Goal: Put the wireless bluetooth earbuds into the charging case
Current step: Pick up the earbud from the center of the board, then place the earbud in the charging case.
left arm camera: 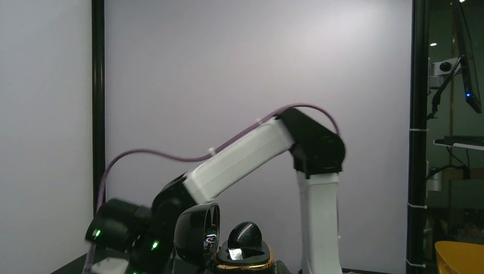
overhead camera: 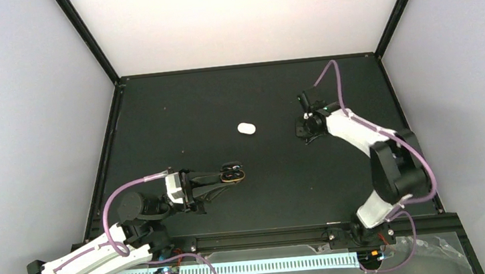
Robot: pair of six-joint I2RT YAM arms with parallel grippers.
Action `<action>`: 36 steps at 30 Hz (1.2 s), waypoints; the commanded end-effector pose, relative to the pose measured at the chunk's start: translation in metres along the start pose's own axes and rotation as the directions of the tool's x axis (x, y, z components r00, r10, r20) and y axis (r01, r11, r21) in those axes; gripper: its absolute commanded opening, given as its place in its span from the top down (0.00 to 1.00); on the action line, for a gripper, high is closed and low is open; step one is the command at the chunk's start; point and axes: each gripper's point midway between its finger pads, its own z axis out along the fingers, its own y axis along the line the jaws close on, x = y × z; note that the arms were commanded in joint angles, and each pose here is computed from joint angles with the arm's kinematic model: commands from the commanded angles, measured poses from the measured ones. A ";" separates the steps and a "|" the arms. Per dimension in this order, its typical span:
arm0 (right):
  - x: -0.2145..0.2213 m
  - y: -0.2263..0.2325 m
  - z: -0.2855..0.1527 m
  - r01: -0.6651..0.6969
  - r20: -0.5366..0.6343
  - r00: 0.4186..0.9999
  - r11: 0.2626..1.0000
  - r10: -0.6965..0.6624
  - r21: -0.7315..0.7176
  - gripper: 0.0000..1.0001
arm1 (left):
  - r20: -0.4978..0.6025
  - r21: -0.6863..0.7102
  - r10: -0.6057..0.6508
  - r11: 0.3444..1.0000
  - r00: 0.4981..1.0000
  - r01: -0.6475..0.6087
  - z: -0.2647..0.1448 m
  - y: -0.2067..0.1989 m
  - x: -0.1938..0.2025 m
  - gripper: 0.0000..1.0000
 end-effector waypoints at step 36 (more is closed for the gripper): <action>0.017 0.097 -0.511 0.733 0.877 0.450 0.491 0.170 -0.471 0.86 | 0.220 -0.120 0.245 0.967 0.944 -0.223 0.095 0.042 -0.048 0.98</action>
